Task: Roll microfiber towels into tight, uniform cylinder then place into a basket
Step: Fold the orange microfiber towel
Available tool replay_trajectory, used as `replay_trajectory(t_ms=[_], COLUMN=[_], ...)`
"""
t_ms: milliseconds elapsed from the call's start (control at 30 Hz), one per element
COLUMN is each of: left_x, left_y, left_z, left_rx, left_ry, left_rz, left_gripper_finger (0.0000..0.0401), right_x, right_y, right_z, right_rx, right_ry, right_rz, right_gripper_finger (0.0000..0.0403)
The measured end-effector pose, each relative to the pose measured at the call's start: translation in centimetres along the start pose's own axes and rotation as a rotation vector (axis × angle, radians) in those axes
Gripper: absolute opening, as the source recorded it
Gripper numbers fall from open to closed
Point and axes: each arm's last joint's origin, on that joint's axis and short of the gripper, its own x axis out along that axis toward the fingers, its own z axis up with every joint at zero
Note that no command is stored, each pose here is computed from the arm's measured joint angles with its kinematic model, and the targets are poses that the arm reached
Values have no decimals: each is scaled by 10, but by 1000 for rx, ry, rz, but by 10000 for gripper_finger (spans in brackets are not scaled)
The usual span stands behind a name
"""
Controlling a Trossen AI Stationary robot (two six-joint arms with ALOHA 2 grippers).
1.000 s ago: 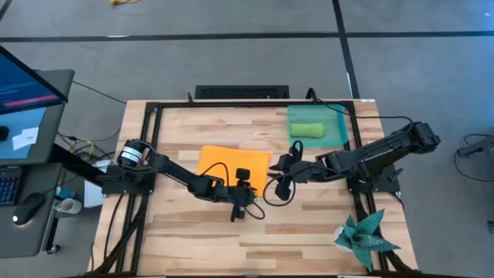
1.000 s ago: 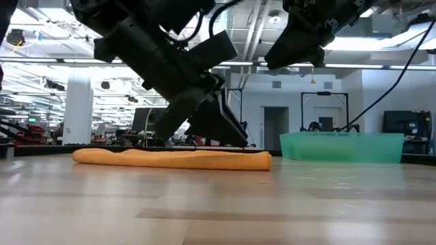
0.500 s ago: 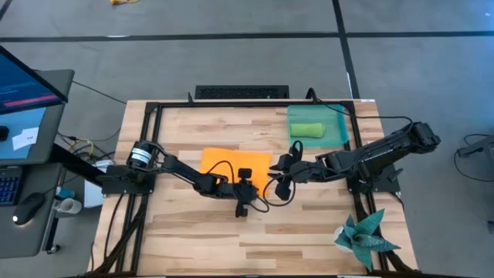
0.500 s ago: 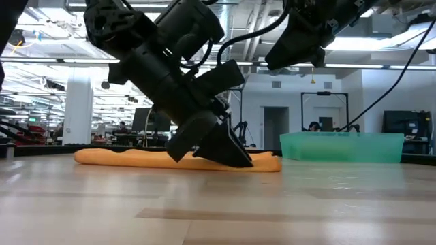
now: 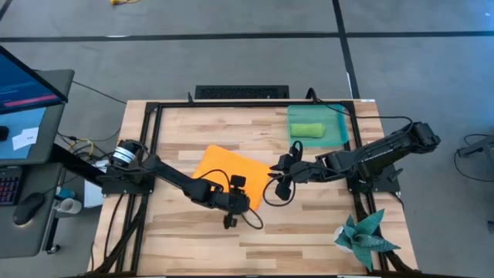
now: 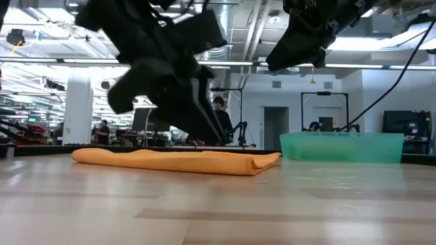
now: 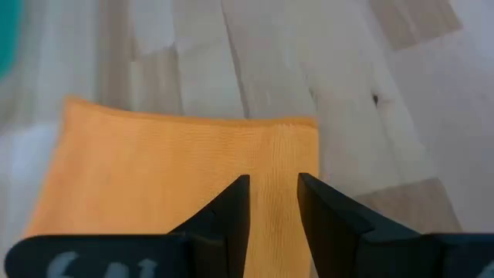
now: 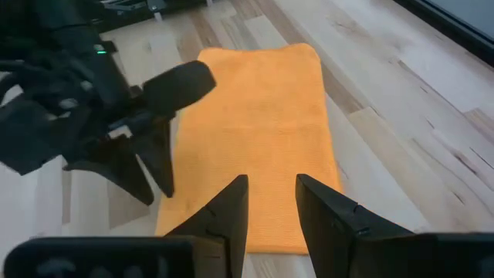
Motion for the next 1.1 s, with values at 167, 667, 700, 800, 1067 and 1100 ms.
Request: replay_trajectory(t_ms=[167, 667, 700, 800, 1067, 1100], left_x=[-5, 4, 5, 12, 36, 36], left_y=[-16, -16, -17, -18, -10, -8], left_z=[1, 1, 3, 5, -7, -7], left_rx=[77, 4, 8, 14, 24, 21], left_ry=[-11, -37, -60, -108, -46, -41], left_rz=[-13, 6, 7, 18, 31, 39], left_gripper_finger=[103, 174, 183, 203, 210, 210], right_x=[0, 0, 0, 0, 0, 0], right_y=[0, 0, 0, 0, 0, 0], right_z=[0, 0, 0, 0, -1, 0], right_rx=[0, 0, 0, 0, -1, 0], right_ry=[0, 0, 0, -1, 2, 0], right_rz=[1, 1, 1, 1, 0, 1], right_gripper_finger=[131, 131, 131, 131, 131, 131])
